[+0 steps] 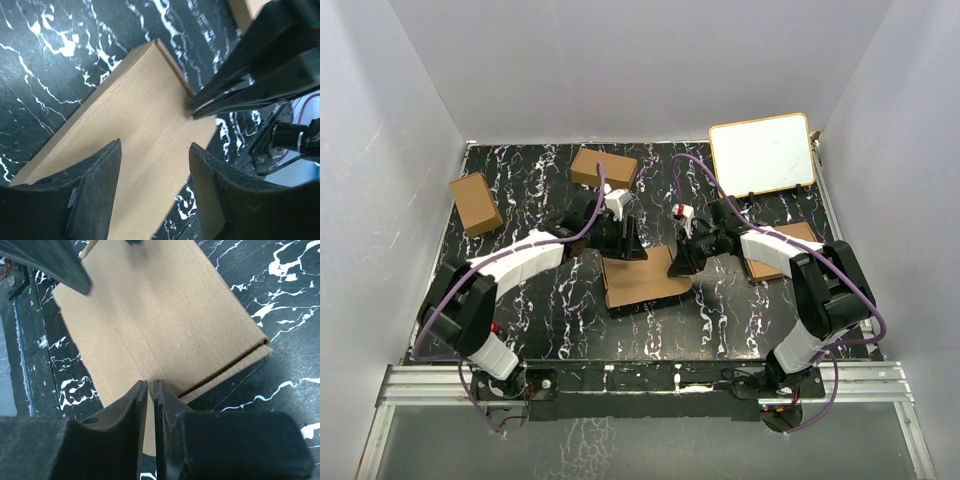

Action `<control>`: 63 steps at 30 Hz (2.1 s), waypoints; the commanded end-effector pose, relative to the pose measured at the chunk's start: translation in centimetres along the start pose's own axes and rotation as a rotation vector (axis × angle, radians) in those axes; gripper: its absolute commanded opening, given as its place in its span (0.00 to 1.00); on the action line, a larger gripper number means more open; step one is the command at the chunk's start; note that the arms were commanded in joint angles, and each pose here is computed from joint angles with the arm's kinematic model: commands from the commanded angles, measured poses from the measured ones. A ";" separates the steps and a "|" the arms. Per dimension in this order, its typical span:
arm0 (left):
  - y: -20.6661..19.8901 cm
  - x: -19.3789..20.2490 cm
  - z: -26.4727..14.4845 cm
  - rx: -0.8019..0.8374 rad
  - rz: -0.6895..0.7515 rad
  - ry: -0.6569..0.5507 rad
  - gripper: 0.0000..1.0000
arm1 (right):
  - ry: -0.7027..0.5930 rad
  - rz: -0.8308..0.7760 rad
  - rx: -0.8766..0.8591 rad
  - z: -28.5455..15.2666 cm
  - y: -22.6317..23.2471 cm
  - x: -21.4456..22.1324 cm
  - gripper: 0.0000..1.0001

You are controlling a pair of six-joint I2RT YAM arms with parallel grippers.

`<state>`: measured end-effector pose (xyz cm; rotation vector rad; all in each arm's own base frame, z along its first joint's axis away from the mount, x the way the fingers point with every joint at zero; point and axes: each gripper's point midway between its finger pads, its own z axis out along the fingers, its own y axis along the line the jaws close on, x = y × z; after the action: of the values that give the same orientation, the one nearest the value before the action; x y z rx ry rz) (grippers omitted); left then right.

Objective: Fold the paper box

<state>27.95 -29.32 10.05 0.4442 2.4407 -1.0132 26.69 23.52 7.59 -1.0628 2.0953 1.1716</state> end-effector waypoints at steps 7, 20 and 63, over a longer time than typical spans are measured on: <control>-0.9 1.1 -6.8 -0.022 -0.006 -0.241 0.55 | -0.071 -0.153 -0.105 -1.1 2.5 -2.8 0.21; 2.5 4.6 -7.0 -0.137 -0.118 -0.224 0.52 | -0.063 -0.265 -0.050 -2.4 2.5 -2.9 0.23; 6.9 5.0 -6.9 -0.229 -0.219 -0.226 0.60 | 0.111 -0.800 0.126 3.9 1.0 -3.5 0.77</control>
<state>25.90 -19.35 6.77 0.0844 2.4448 -0.7269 25.89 27.67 7.22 -1.7254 1.5808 0.6565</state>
